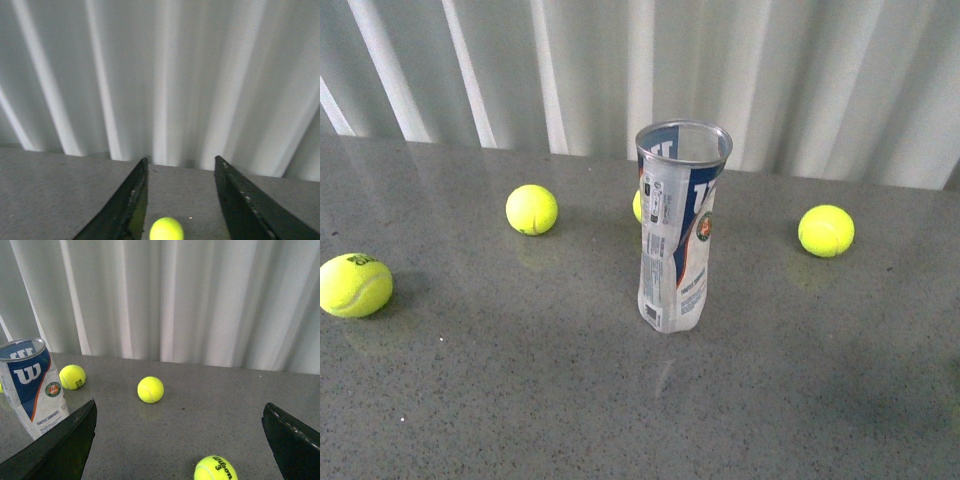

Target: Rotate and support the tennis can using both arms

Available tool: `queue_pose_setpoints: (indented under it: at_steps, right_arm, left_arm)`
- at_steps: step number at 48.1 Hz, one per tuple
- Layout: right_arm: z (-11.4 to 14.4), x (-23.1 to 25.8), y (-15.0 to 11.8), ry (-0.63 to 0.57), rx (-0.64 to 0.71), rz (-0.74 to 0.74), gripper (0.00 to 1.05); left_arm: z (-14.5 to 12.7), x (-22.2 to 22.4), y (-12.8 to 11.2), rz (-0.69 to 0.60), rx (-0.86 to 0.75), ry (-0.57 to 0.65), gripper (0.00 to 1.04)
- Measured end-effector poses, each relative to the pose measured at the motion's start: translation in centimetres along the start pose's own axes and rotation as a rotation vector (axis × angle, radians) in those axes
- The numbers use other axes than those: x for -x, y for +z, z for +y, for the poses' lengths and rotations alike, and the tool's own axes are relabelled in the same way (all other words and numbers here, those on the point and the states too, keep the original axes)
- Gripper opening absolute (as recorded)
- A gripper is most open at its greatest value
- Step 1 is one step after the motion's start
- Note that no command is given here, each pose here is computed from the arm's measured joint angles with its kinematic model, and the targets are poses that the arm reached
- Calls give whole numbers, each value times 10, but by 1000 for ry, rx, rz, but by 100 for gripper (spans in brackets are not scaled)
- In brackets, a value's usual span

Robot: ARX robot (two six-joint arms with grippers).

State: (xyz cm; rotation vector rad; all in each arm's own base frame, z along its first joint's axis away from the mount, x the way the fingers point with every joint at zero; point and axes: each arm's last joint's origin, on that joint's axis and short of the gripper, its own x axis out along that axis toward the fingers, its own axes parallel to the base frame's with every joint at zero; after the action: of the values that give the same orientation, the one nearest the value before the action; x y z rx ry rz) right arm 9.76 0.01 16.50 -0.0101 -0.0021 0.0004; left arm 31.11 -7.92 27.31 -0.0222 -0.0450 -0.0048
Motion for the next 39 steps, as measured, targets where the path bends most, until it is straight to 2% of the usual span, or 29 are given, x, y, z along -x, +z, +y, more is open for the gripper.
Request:
queue_pose_setpoints:
  at_steps: [4,7,9,19,39]
  right_arm:
    - [0,0,0,3,0,0,97]
    - [0,0,0,3,0,0,97]
    - [0,0,0,2,0,0,97]
    - [0,0,0,3,0,0,97]
    - [0,0,0,3,0,0,97]
  left_arm:
    - [20,24,-21,16,-6,22,25]
    - [30,45,-41,53,-15,5,9]
    - [34,56,-48,60,-17,-7,4]
    - [57,102,-68,59,-19,8,4]
    - [77,145,-84,56,-17,-9,4]
